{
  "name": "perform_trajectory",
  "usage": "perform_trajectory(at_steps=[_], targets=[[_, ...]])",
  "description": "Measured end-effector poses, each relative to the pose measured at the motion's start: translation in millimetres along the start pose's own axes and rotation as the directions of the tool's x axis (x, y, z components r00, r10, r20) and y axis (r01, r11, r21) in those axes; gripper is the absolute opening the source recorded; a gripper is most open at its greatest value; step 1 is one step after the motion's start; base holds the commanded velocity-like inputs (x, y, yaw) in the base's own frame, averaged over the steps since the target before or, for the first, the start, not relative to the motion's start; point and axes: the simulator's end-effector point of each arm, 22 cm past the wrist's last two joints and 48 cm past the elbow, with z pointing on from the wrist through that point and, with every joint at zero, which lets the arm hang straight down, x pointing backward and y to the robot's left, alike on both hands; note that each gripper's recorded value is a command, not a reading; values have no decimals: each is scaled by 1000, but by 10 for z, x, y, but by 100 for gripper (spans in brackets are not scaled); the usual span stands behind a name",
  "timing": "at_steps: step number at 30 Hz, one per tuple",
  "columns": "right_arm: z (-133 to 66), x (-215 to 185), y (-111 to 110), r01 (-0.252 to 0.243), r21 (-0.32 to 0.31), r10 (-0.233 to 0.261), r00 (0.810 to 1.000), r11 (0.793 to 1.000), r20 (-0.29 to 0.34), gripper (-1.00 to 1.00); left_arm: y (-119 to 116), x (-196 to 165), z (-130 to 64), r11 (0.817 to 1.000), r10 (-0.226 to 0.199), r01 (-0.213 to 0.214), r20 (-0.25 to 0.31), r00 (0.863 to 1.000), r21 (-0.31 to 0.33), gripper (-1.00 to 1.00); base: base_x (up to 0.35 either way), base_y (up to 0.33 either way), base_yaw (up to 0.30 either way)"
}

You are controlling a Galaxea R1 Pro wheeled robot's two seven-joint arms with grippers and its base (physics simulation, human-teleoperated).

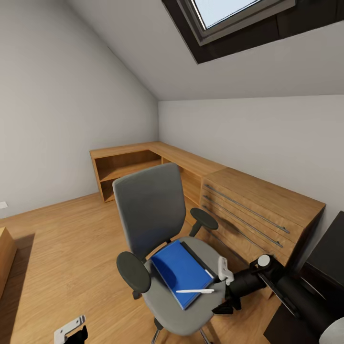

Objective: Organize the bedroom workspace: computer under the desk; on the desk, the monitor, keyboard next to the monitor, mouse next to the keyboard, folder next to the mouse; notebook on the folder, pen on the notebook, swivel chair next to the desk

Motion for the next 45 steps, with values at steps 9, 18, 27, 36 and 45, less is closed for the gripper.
perform_trajectory(at_steps=[9,18,27,36,45], targets=[[239,124,-136,-3,68,7,998,998,-65,100,35,35,7,1000,7,-7,-7,1000,-4,100,155,0,0],[529,209,-163,16,106,-2,991,994,-132,100,38,34,8,1000,6,-6,-7,1000,-5,100,107,0,0],[665,180,-162,40,119,-22,988,992,-151,100,-4,43,-3,1000,-6,6,-8,1000,-5,100,14,0,0],[733,126,-162,41,123,-24,990,992,-137,100,-246,300,-89,1000,13,-12,-24,1000,21,100,0,0,0],[783,181,-208,42,142,-23,990,989,-137,100,-183,541,-49,1000,20,-20,-48,999,8,100,0,0,0]])
